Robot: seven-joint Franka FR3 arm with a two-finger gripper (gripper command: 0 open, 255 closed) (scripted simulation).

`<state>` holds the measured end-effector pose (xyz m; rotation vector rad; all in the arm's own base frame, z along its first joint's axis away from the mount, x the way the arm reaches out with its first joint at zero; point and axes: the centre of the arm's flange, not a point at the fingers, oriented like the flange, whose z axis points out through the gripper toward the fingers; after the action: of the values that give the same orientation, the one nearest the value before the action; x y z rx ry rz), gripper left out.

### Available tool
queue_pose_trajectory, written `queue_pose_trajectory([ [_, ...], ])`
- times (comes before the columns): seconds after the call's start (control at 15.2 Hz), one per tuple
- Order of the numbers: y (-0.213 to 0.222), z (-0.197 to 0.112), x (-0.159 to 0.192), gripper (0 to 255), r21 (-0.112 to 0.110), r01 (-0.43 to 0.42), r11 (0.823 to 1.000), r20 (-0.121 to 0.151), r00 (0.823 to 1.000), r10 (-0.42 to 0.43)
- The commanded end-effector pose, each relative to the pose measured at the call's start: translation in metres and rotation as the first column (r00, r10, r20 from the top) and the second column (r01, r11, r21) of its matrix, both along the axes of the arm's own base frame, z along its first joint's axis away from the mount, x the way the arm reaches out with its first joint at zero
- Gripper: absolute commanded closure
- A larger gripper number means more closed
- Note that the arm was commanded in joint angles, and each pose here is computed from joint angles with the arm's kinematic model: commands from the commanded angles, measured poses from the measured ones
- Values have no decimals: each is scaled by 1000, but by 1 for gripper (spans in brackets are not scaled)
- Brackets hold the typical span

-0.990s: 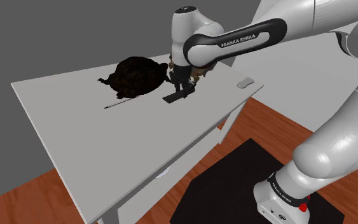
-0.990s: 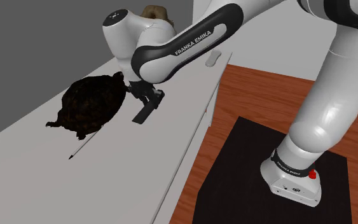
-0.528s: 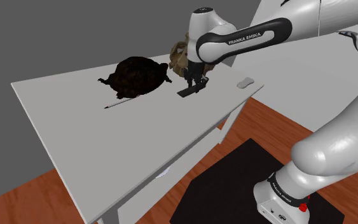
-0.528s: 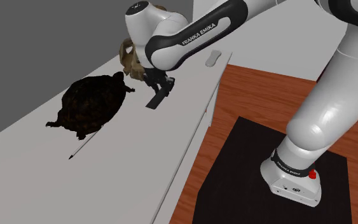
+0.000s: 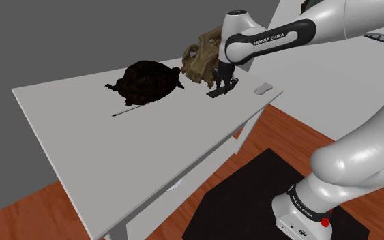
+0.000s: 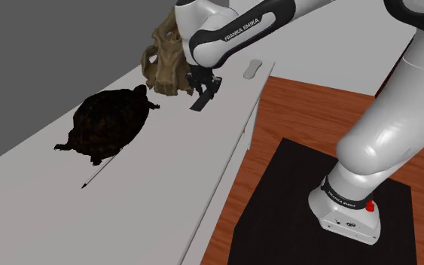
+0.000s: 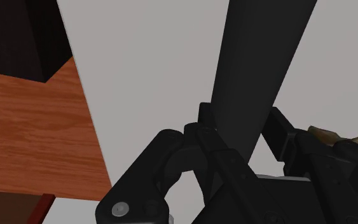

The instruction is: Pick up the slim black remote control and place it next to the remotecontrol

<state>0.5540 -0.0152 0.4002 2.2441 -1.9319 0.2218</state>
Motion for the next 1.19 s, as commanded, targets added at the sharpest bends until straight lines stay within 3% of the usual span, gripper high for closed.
queue_pose_trajectory([
  [0.0,-30,-2,2,255,0,-2,1000,1,1000,2],
  [0.99,-227,-1,15,255,0,-2,1000,1,1000,2],
  [1.12,-231,-6,15,255,0,-2,1000,1,1000,2],
])
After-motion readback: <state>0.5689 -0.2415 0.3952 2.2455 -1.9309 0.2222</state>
